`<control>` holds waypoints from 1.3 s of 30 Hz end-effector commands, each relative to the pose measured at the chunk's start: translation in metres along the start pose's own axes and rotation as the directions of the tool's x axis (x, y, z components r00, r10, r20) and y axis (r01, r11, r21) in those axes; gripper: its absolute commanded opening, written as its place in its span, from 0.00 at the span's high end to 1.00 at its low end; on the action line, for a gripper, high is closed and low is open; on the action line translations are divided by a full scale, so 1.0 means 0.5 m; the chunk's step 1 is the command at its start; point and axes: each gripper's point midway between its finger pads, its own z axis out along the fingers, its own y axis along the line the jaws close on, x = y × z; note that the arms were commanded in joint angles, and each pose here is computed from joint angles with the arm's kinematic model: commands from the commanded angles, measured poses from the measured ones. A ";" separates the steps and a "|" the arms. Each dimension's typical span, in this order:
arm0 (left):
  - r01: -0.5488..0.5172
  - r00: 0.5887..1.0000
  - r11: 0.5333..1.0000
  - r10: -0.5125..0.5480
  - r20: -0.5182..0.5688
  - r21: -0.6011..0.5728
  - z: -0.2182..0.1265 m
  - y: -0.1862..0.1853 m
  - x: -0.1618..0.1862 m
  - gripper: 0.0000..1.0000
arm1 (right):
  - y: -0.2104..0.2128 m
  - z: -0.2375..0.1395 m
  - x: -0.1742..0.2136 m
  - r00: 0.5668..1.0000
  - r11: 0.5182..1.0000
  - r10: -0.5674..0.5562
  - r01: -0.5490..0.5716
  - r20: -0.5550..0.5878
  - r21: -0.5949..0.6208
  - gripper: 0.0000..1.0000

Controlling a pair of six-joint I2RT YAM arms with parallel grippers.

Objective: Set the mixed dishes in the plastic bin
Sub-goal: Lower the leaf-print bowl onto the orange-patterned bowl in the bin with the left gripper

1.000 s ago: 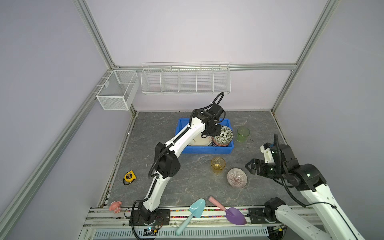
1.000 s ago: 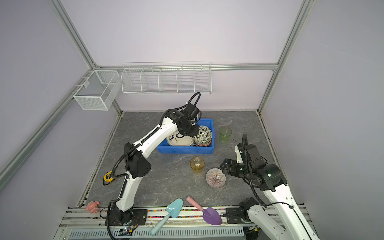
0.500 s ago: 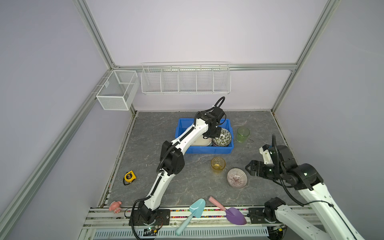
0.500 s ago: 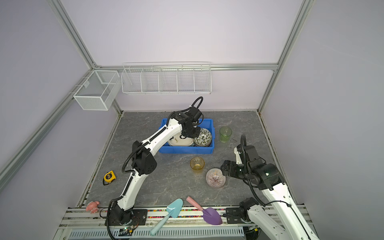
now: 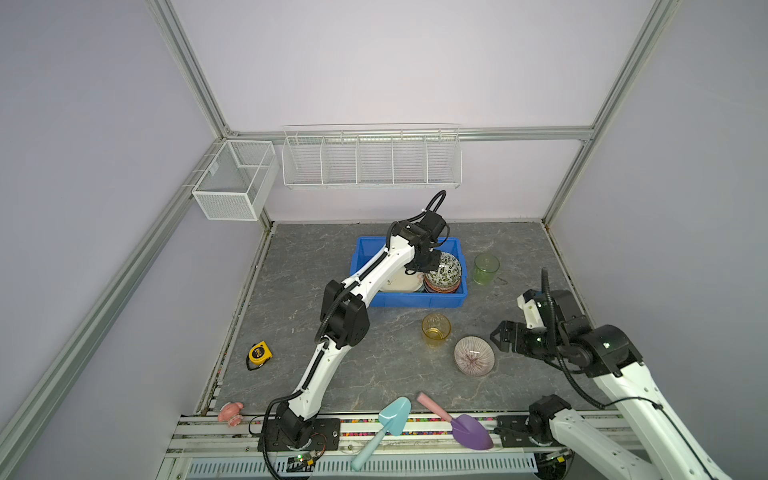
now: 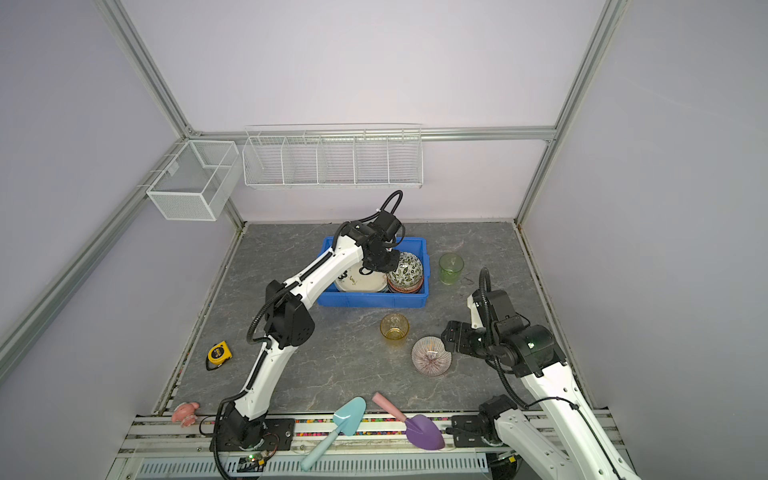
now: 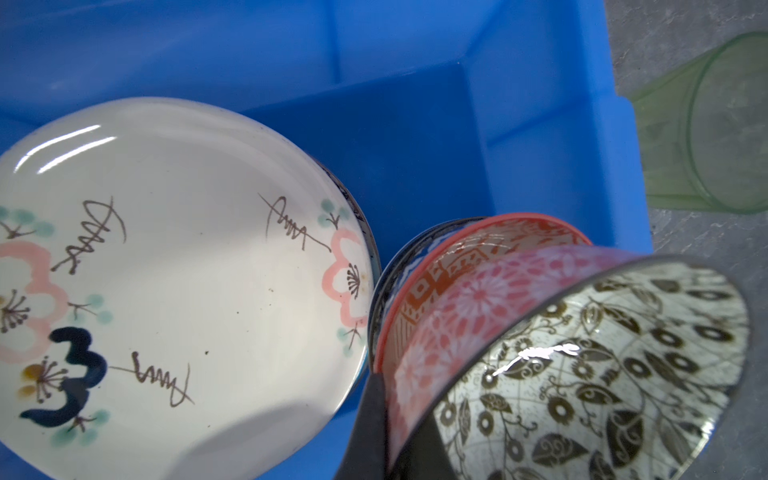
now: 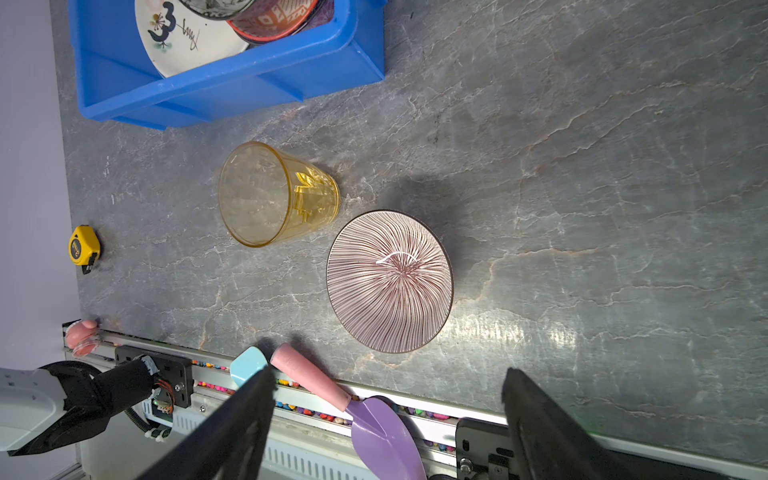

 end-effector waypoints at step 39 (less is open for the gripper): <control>0.022 1.000 0.998 -0.023 0.018 0.062 -0.014 -0.021 -0.018 0.62 | -0.007 0.010 0.002 1.000 1.000 -0.006 0.006 -0.012 -0.001 0.12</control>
